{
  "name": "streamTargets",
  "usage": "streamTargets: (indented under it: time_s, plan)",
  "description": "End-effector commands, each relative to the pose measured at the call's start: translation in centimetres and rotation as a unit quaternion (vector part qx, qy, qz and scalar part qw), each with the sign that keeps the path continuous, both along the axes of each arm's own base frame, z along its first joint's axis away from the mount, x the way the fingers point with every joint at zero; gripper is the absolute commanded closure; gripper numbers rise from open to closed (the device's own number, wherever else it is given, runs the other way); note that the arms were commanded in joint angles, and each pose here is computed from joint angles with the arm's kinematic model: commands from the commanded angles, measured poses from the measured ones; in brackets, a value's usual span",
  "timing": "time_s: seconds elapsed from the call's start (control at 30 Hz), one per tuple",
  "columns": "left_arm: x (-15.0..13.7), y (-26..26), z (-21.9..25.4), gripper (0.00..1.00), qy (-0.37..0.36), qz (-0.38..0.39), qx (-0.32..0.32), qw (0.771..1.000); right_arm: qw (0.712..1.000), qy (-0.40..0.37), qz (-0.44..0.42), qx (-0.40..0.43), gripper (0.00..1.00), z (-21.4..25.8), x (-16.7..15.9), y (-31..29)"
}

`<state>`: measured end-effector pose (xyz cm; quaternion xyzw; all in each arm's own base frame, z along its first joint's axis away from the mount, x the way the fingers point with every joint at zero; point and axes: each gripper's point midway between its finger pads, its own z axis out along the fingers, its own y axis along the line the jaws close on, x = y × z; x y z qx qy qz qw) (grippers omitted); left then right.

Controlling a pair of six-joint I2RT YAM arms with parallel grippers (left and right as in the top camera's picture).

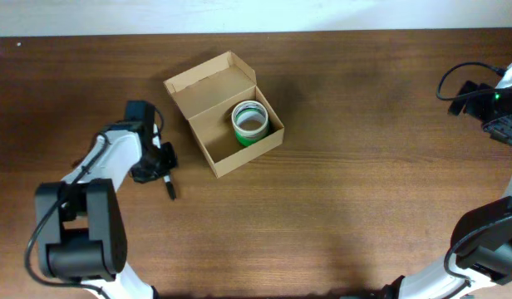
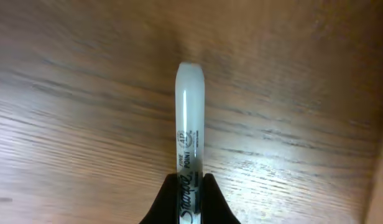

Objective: Pack container
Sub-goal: 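Lower the left gripper onto the black Sharpie marker and grasp it, then carry the Sharpie into the box and lower it beside the pen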

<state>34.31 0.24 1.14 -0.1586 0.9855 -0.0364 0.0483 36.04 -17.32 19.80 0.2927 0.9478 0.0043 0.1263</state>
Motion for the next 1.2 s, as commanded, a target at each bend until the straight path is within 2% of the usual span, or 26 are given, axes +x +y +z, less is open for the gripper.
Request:
streamTargets:
  time_s: [0.0, 0.17, 0.27, 0.37, 0.47, 0.57, 0.7, 0.8, 1.0, 1.1, 1.17]
  plan:
    - [4.5, 1.2, 7.9, 0.98, -0.120, -0.061, 0.016, 0.991, 1.000, -0.006, -0.006, -0.003, 0.01, 0.6, -0.3, 0.0]
    - [7.1, 2.6, 16.5, 0.98, -0.191, -0.159, 0.074, 0.966, 1.000, -0.006, -0.006, -0.003, 0.01, 0.6, -0.3, 0.0]
    - [7.7, 0.7, 21.3, 0.98, -0.230, -0.256, 0.065, 0.937, 1.000, -0.006, -0.006, -0.003, 0.01, 0.6, -0.3, 0.0]
    - [8.0, -1.4, 25.9, 0.98, -0.268, -0.310, 0.071, 0.910, 1.000, -0.006, -0.006, -0.003, 0.01, 0.6, -0.3, 0.0]
    - [7.2, -4.7, 28.1, 0.98, -0.284, -0.374, 0.058, 0.881, 1.000, -0.006, -0.006, -0.003, 0.01, 0.6, -0.3, 0.0]
    - [5.1, -8.6, 27.9, 0.98, -0.270, -0.444, 0.024, 0.854, 1.000, -0.006, -0.006, -0.003, 0.01, 0.6, -0.3, 0.0]
    - [2.2, -12.0, 26.1, 0.98, -0.217, -0.504, -0.005, 0.836, 1.000, -0.006, -0.005, -0.003, 0.01, 0.6, -0.3, 0.0]
    - [1.1, -13.8, 25.0, 0.98, -0.192, -0.527, -0.019, 0.828, 1.000, -0.006, -0.006, -0.003, 0.01, 0.6, -0.3, 0.0]
    - [1.1, -16.3, 22.4, 0.98, -0.161, -0.576, -0.029, 0.801, 1.000, -0.006, -0.005, -0.003, 0.01, 0.6, -0.3, 0.0]
    - [1.8, -17.2, 20.4, 0.98, -0.144, -0.602, -0.027, 0.785, 1.000, -0.006, -0.005, -0.003, 0.01, 0.6, -0.3, 0.0]
    - [2.6, -17.3, 18.9, 0.98, -0.132, -0.608, -0.017, 0.783, 1.000, -0.006, -0.006, -0.003, 0.01, 0.6, -0.3, 0.0]
